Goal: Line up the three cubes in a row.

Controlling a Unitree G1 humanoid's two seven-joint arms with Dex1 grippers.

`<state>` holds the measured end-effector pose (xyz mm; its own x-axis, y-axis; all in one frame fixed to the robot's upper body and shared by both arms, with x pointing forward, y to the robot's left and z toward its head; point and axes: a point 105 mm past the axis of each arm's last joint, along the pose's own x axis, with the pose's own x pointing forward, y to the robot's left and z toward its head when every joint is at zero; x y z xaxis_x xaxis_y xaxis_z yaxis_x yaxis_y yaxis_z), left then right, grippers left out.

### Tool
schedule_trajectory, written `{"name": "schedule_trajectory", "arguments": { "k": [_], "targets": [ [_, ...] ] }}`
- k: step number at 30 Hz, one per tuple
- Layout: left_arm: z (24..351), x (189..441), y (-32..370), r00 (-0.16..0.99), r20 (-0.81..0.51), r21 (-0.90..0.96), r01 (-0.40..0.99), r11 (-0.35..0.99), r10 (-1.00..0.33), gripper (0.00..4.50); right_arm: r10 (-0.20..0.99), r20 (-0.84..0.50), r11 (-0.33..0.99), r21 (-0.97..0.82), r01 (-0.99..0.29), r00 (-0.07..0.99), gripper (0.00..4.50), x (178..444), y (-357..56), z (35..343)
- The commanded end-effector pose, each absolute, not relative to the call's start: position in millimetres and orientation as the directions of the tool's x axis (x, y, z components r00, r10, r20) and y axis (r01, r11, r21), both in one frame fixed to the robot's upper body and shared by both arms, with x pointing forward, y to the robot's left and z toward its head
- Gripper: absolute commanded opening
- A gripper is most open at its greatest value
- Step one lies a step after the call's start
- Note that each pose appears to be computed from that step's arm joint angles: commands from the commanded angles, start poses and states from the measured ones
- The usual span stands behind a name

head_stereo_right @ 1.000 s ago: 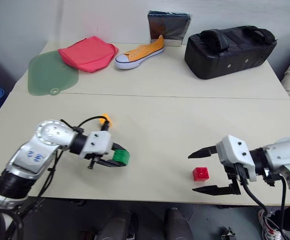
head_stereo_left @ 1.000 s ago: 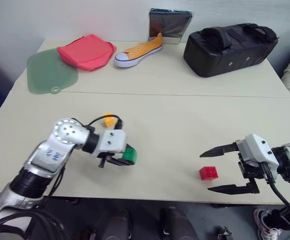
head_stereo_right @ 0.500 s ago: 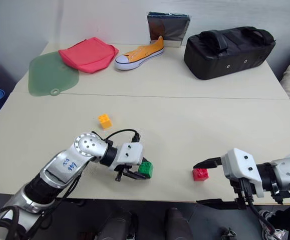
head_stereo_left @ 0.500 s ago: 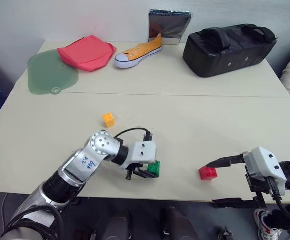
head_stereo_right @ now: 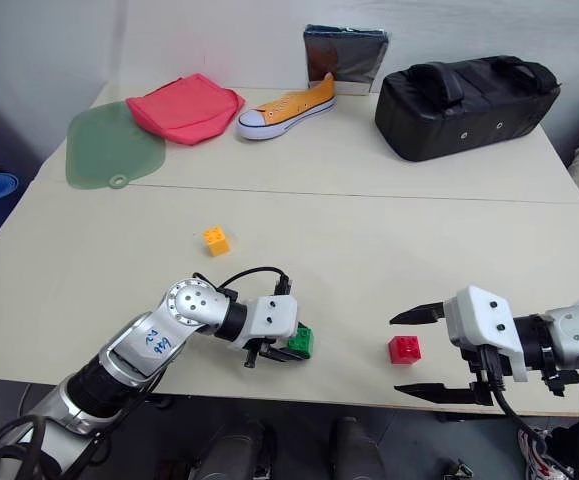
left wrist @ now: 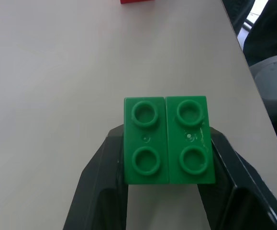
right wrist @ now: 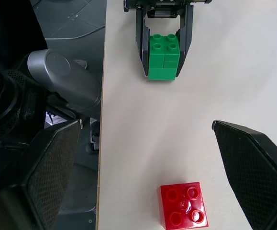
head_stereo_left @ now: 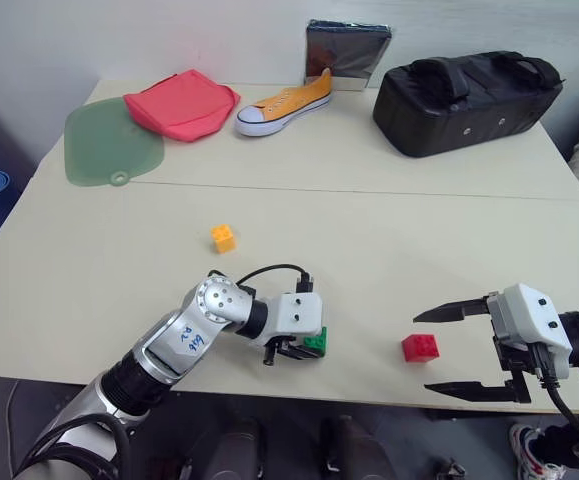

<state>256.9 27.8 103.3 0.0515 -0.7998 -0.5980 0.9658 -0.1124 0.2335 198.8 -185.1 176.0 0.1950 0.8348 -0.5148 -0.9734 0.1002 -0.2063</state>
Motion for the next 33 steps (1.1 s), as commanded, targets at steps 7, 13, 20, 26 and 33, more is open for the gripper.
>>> {"name": "schedule_trajectory", "arguments": {
  "k": [7, 13, 20, 26, 33],
  "targets": [
    [100, 254, 24, 0.028, -0.606, 0.217, 0.967, -0.132, -0.795, 1.52, 0.84, -0.501, 0.104, -0.227, -0.968, 0.208, 4.5, 202, -181, 181],
    [100, 252, 29, 0.021, -0.605, 0.18, 0.977, -0.111, -0.796, 2.7, 0.841, -0.498, 0.107, -0.232, -0.967, 0.212, 4.5, 203, -180, 183],
    [113, 251, 59, 0.054, -0.57, 0.136, 0.99, -0.029, -0.82, 4.48, 0.843, -0.494, 0.103, -0.241, -0.965, 0.213, 4.5, 207, -181, 186],
    [134, 248, 113, 0.169, -0.496, 0.151, 0.983, 0.107, -0.852, 4.48, 0.853, -0.468, 0.111, -0.268, -0.957, 0.23, 4.5, 221, -183, 195],
    [134, 248, 227, 0.477, -0.5, 0.175, 0.873, 0.455, -0.723, 4.48, 0.912, -0.334, 0.138, -0.294, -0.946, 0.237, 4.5, 242, -168, 224]
  ]
}}
